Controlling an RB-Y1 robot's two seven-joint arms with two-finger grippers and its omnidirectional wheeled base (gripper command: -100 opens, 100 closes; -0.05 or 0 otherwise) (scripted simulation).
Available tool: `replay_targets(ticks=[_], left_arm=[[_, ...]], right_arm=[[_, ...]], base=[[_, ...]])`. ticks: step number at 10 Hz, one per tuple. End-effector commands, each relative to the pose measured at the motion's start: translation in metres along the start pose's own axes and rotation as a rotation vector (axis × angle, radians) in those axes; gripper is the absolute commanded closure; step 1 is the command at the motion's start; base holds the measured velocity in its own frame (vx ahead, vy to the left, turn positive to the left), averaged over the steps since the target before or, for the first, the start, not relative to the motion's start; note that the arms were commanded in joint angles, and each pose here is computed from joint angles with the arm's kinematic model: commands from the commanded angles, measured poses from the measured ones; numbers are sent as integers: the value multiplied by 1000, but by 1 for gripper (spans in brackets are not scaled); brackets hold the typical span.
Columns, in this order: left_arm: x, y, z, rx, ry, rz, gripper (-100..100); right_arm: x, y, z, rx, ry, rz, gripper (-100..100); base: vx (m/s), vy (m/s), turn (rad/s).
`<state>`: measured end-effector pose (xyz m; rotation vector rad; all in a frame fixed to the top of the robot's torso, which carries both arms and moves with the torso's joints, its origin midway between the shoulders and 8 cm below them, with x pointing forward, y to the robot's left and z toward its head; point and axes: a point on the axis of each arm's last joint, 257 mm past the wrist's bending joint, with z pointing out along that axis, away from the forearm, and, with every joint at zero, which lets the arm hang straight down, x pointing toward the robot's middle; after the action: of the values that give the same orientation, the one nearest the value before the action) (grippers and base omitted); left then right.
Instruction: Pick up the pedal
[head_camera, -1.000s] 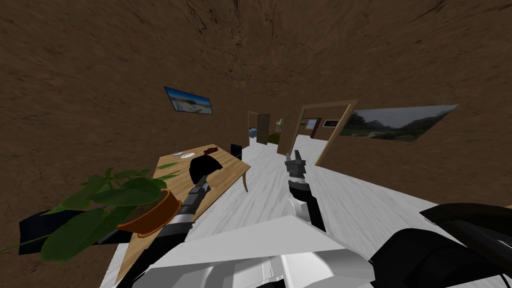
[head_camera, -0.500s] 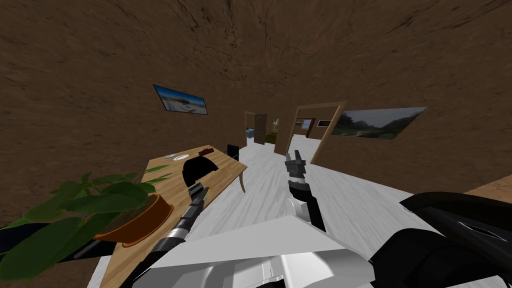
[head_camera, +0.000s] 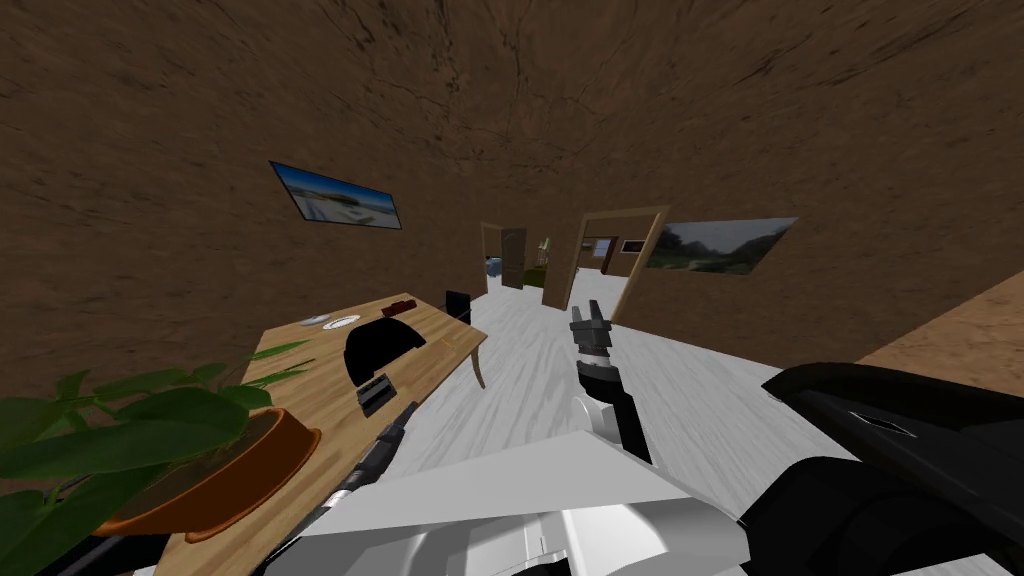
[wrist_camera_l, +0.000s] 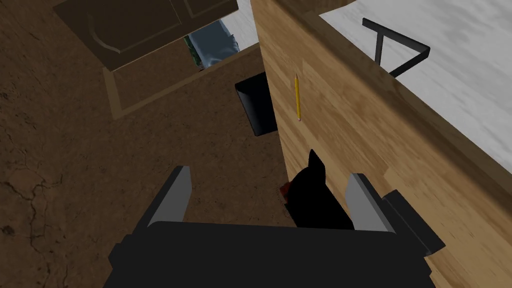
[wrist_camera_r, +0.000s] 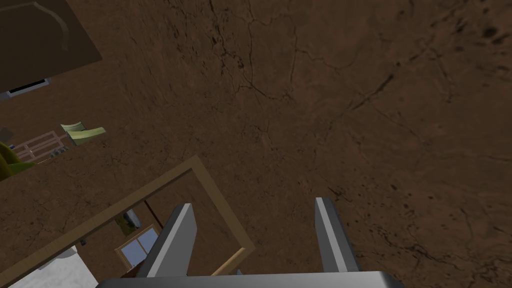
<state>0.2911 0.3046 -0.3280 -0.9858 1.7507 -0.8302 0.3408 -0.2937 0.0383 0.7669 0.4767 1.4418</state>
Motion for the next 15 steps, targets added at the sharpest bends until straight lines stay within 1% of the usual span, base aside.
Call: replay_targets(ticks=[1,2,3,4,6,7,10,12,13,15], left_arm=[[8,32,-12,-80,48,22,-100],[16,58,-23,-146,85,33,-100],[20,86,-37,-216,129,58,-100],[20,86,-37,-216,129,58,-100],[28,135,-67,-345,203,85,-100],[27,137,-69,-350,205,91,-100],[29,205,-127,-544,303,128,-100],[21,242,-169,-665,360,156,-100],[20,242,-170,-666,361,159,-100],[11,271,-209,-772,406,178,-100]], right_arm=[[0,0,0,0,0,0,0],[0,0,0,0,0,0,0],[0,0,0,0,0,0,0],[0,0,0,0,0,0,0],[0,0,0,0,0,0,0],[0,0,0,0,0,0,0],[0,0,0,0,0,0,0],[0,0,0,0,0,0,0],[0,0,0,0,0,0,0],[0,0,0,0,0,0,0]], base=[[31,-14,-127],[47,-14,-204],[67,-16,-230],[52,-6,-58],[61,2,-197],[49,7,-59],[65,-1,-214],[96,31,-215],[75,30,-86],[65,22,-191]])
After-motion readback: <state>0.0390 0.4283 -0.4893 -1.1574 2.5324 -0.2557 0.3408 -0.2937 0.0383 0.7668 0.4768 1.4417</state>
